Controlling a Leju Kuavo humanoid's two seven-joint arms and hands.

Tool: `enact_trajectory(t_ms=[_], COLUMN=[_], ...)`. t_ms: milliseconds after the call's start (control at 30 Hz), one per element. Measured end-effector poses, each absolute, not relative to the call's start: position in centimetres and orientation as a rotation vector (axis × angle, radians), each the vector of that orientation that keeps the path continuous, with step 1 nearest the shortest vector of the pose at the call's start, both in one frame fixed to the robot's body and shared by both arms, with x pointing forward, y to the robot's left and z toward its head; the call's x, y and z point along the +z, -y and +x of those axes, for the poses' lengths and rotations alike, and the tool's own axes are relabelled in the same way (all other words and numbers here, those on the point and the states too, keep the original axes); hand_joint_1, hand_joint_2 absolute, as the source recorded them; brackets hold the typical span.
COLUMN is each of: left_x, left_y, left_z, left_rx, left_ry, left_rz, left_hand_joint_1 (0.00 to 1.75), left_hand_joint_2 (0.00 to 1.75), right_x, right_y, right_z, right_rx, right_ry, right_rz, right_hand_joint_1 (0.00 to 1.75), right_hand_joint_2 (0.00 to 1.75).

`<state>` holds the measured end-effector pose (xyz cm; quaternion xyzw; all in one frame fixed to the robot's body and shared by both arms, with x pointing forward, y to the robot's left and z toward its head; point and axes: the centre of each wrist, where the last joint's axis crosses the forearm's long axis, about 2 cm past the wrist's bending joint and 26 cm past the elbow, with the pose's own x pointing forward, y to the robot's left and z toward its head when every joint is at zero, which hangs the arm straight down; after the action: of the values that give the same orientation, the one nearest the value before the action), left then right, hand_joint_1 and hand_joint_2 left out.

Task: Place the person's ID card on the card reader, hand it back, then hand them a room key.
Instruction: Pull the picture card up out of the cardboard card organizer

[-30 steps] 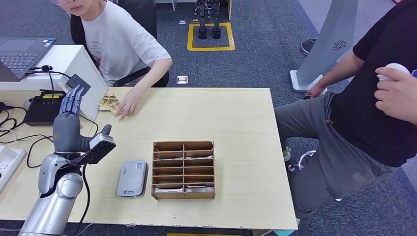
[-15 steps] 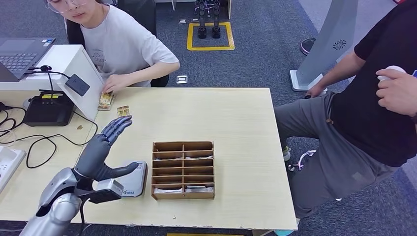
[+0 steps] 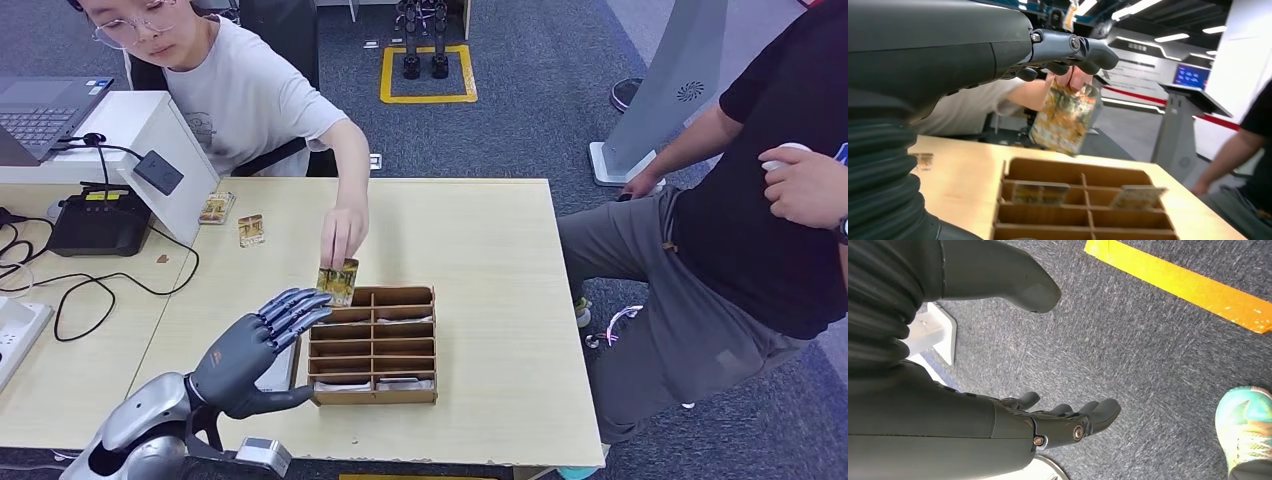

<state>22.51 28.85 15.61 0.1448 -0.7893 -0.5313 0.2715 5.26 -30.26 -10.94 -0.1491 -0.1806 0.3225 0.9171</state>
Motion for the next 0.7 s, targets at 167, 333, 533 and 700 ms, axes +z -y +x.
enact_trajectory(t_ms=[167,333,533,700], left_x=[14.7,13.8,13.0,12.8], left_y=[-27.4,-25.8,-24.2,-23.7], left_z=[21.4,20.2,19.2,19.0], left_rx=[-1.531,-1.597,-1.596,-1.597], left_ry=[2.112,2.071,2.064,2.065], left_rz=[0.334,0.391,0.343,0.32], left_hand_joint_1=[0.0,0.0,0.0,0.0], left_hand_joint_2=[1.75,1.75,1.75,1.75], right_x=[-10.9,-11.0,-11.0,-11.0], right_y=[30.4,30.5,30.6,30.6], right_z=[5.2,5.1,4.9,4.9], right_rx=[0.656,0.639,0.628,0.621], right_ry=[0.368,0.362,0.362,0.36], right_rz=[-0.31,-0.316,-0.319,-0.32], right_hand_joint_1=[0.0,0.0,0.0,0.0], right_hand_joint_2=[1.75,1.75,1.75,1.75])
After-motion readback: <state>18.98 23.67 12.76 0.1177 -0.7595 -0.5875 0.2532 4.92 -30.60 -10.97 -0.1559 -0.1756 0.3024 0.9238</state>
